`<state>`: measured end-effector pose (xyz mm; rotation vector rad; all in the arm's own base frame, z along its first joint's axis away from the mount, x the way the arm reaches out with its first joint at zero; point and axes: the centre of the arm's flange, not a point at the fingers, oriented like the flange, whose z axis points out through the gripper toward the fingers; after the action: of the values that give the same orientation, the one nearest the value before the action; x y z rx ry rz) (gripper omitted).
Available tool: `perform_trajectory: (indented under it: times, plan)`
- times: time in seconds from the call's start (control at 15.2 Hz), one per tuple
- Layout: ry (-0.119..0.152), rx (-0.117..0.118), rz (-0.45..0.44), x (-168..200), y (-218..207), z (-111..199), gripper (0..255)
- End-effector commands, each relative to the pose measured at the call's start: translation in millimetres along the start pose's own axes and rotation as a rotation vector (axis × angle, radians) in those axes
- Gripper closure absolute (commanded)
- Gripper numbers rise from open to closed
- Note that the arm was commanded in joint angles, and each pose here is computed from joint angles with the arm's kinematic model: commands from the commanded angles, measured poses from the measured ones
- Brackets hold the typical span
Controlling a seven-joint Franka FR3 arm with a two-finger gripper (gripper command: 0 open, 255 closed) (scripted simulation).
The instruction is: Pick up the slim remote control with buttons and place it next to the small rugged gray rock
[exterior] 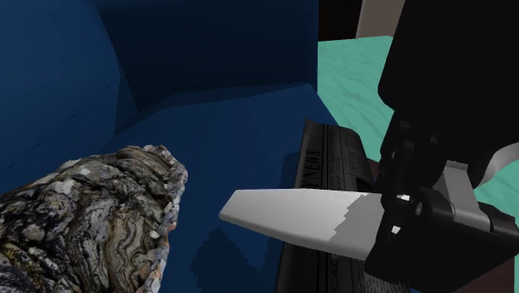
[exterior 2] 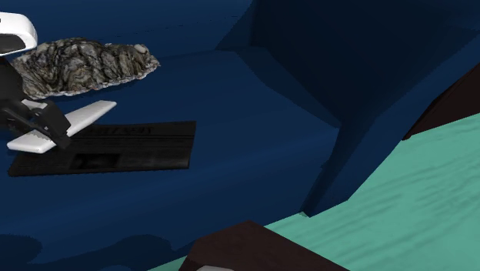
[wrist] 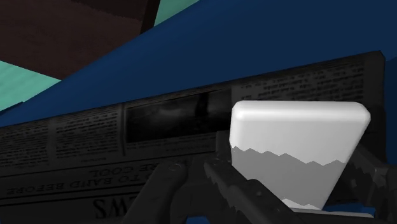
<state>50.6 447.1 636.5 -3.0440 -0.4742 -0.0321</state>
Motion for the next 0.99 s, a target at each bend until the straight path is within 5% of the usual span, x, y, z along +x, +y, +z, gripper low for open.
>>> perform_trajectory:
  times: [0.0,0.2,0.26,0.59,0.92]
  plan:
    - [0.0,0.0,0.001,0,1,1,255]
    - [0.0,0.0,0.001,0,1,1,255]
    - [0.0,0.0,0.001,0,0,1,0]
    - [0.0,0.0,0.001,0,1,1,0]
    - [0.0,0.0,0.001,0,0,-49,0]
